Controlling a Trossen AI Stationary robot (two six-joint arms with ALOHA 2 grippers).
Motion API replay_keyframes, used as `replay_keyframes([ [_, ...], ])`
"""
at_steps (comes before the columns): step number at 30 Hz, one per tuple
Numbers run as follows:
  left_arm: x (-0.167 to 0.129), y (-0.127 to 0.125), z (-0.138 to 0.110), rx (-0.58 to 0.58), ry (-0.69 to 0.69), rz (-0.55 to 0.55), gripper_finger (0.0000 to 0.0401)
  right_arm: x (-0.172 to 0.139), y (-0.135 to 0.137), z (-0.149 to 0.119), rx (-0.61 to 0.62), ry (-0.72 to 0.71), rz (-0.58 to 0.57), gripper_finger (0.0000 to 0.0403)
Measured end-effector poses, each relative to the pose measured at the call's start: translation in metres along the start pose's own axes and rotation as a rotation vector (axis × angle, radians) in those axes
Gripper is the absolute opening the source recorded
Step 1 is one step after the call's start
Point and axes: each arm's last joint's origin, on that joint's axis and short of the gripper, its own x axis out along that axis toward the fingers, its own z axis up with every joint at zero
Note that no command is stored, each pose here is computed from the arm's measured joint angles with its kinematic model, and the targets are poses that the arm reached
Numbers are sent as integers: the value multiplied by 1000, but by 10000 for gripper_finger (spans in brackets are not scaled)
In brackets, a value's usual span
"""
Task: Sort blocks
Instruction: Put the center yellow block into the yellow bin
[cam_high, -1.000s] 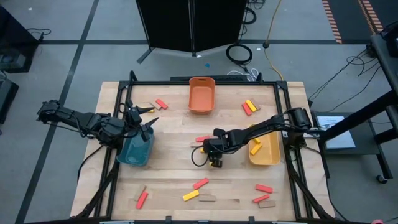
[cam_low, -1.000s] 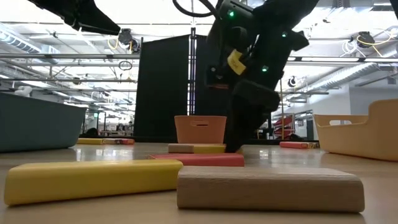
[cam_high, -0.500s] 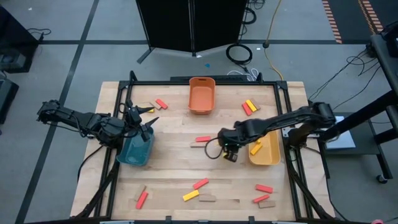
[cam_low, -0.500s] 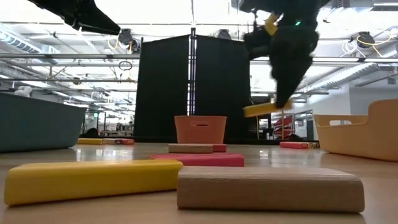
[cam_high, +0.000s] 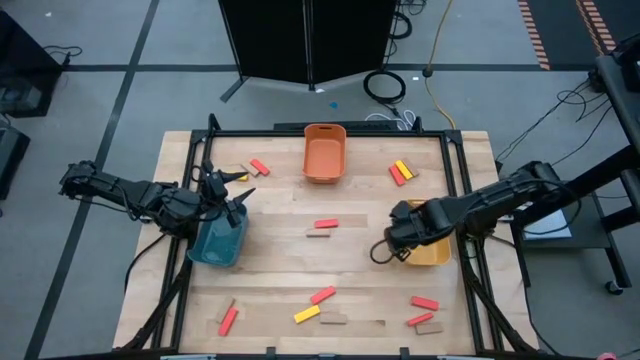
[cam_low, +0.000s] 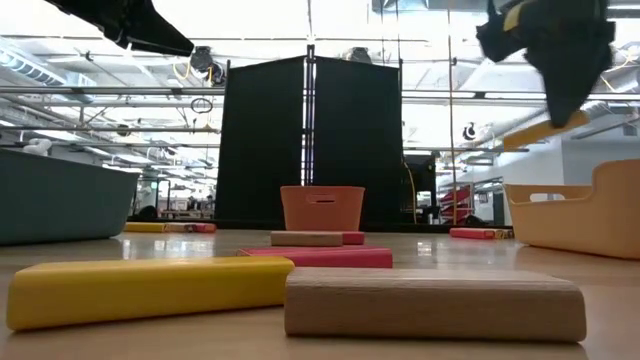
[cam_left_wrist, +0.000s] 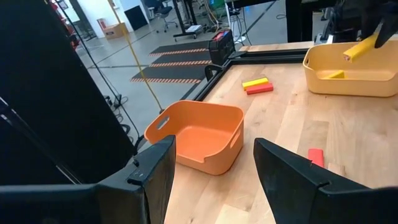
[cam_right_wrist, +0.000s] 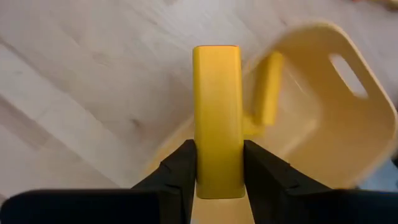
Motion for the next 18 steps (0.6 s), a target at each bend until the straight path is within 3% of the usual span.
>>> replay_keyframes([
  [9, 0, 0, 1, -8, -7, 0, 215, 1, -5, -17, 246, 88, -152, 95],
  [18, 0, 0, 3, -23, -22, -1, 215, 21, -12, -25, 292, 162, -226, 96],
])
